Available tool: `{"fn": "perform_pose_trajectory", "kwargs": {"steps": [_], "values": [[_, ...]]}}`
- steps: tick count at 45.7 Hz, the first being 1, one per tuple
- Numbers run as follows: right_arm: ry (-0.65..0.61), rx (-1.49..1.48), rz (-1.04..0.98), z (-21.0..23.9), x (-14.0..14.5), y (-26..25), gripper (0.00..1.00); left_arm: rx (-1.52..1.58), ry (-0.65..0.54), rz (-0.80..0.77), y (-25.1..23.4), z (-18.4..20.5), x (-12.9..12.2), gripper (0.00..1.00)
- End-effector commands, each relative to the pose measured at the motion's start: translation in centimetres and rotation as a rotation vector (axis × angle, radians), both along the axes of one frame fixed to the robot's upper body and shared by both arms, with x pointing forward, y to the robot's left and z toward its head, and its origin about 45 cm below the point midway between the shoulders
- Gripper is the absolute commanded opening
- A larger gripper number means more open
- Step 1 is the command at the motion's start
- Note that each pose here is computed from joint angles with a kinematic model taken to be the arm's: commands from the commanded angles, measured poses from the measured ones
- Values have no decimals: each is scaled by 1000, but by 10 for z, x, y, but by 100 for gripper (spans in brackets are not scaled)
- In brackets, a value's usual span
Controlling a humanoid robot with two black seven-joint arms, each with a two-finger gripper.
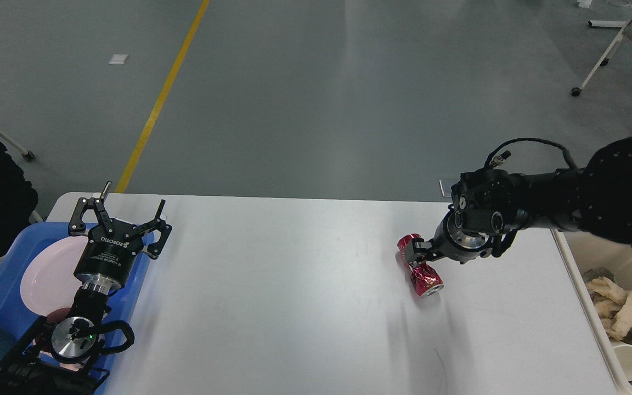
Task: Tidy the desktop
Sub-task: 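Lower the right gripper onto the crushed red can and grasp it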
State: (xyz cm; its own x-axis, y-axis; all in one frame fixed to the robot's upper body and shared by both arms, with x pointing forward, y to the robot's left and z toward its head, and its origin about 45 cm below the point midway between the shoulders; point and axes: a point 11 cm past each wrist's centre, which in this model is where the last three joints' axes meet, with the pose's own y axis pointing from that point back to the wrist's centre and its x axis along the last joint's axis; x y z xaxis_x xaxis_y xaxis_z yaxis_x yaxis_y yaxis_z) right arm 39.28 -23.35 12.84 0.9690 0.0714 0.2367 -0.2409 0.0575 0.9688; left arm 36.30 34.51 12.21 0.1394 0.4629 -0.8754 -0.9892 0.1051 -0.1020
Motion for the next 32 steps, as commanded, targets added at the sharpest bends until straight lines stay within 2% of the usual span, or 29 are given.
{"fn": "perform_pose_trajectory", "kwargs": {"steps": [1,14,27,32], "values": [[-37,7,-12,-20,5,0,94,0,0,0,0,0,0,96],[-154,20,-17,-41,3,3,96,0,0,0,0,0,0,96],[-137,24,-25,-71,-16,6,96,0,0,0,0,0,0,97],[-163,24,-30,-71,-14,4,95,0,2,1,0,-1,-1,96]]}}
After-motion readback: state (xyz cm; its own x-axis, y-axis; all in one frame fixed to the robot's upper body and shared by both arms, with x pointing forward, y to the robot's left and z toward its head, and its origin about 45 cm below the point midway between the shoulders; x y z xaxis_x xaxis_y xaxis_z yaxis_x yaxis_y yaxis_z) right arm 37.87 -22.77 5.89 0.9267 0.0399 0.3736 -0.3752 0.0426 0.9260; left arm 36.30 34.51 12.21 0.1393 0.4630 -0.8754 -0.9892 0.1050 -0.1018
